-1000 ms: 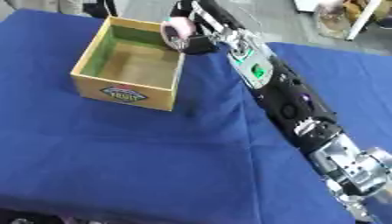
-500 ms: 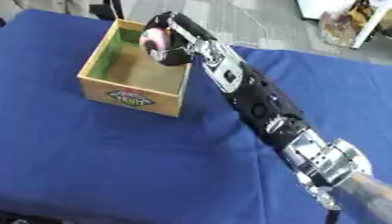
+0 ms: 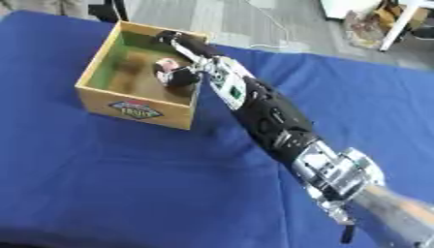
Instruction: Pick up objects on the table and place them in the box.
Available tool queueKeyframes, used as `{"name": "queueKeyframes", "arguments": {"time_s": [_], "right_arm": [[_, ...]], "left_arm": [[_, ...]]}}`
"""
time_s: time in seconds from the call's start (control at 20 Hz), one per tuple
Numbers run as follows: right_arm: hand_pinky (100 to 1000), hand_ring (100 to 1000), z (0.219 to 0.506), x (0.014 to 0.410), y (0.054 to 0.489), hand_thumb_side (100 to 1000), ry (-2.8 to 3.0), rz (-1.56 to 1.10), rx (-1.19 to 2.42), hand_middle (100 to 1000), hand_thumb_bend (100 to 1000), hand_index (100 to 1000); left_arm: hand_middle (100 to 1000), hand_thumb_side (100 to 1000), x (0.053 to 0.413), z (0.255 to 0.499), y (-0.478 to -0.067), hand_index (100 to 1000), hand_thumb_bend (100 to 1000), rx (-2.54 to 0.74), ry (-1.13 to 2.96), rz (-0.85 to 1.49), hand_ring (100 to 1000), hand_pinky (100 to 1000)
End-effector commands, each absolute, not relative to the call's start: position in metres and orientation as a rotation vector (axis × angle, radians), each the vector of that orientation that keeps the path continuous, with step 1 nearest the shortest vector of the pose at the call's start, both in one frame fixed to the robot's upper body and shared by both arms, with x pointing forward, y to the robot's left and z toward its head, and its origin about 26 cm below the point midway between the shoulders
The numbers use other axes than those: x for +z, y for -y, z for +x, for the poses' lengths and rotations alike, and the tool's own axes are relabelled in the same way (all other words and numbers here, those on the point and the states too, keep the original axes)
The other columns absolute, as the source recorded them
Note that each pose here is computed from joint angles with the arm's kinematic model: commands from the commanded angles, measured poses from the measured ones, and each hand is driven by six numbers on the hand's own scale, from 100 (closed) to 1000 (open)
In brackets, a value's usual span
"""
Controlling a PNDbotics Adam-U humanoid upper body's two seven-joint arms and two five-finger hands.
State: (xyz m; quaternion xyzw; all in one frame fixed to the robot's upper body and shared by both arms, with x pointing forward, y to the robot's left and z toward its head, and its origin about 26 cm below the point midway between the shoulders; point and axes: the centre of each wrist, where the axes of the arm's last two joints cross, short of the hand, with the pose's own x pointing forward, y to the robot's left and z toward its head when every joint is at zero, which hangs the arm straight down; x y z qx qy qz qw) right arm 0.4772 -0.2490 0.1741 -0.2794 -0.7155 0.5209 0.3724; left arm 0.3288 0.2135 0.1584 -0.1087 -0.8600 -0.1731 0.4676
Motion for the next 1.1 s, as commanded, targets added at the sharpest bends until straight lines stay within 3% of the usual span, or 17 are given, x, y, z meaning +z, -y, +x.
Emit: {"name": "queueKeyframes", "arguments": {"time_s": [0.05,0.2,0.35,0.75,1.1], "right_arm": [[872,1000,0.474,0.199,0.242,296,1.907,-0.779,1.372,887,100,912],[835,995,0.469,0.207,0.239,226,1.971,-0.765,1.349,864,100,901],[757,960,0.462,0.212,0.238,210,2.027,-0.735,1.299,814,100,880],[690,946,0.434,0.204,0.246,198,2.085,-0.632,1.152,750,100,833],[649,929,0.402,0.185,0.270,352,2.053,-0.592,0.951,714,100,802]], "left_arm": [[538,109,0.165,0.327,-0.213,682,437,-0.433,2.132,-0.272,766,639],[537,110,0.162,0.327,-0.216,682,439,-0.423,2.125,-0.260,765,638],[537,113,0.157,0.326,-0.221,681,440,-0.402,2.113,-0.236,765,638],[536,121,0.143,0.322,-0.242,680,440,-0.324,2.079,-0.120,765,637],[536,123,0.139,0.321,-0.254,679,436,-0.281,2.074,-0.042,766,636]]}}
